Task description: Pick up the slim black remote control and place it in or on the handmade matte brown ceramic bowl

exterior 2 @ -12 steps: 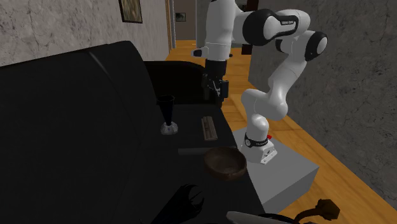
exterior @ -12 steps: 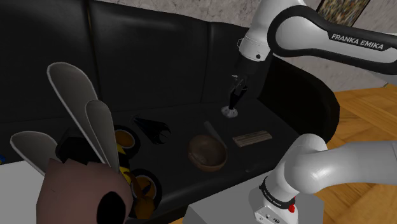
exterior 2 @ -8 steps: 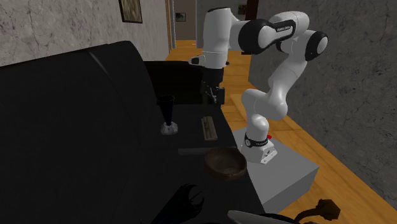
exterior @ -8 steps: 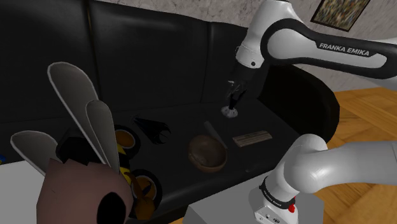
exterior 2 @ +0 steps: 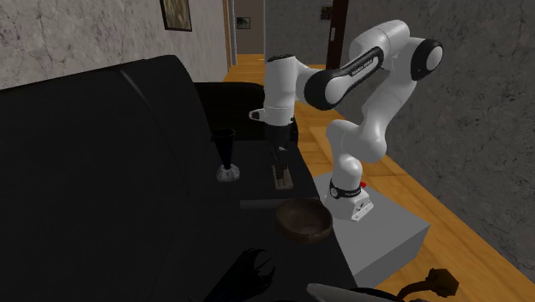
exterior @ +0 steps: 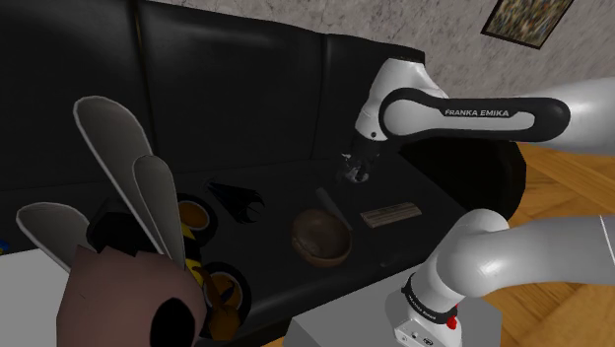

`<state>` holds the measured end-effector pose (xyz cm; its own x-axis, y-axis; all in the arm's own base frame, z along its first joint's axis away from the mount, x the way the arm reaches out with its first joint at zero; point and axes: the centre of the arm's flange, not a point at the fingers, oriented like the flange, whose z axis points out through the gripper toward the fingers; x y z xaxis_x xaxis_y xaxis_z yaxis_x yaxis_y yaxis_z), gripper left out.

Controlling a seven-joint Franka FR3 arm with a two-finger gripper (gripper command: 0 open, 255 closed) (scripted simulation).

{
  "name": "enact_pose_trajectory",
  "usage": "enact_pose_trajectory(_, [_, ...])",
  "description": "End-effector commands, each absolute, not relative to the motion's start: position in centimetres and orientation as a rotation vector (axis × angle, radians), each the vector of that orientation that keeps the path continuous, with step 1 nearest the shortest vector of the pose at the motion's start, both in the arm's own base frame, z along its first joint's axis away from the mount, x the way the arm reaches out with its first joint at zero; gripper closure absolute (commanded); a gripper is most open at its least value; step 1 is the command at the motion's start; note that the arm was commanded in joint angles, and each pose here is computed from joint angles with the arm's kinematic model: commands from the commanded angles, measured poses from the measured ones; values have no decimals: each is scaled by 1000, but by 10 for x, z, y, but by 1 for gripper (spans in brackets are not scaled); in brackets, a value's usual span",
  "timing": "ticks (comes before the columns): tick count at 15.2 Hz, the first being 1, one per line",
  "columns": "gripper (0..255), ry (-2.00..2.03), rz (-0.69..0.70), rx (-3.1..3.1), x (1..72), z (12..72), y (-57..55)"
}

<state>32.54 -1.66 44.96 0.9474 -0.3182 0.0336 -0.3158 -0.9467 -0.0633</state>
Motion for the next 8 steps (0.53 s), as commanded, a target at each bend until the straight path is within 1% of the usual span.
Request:
enact_pose_trajectory(1, [0,579,-58,-3022,326,422,-22])
enact_pose_trajectory(6, [0,777,-30,-2961,326,358,-39])
enact_pose_trajectory(8, [0,788,-28,-2957,326,349,-40])
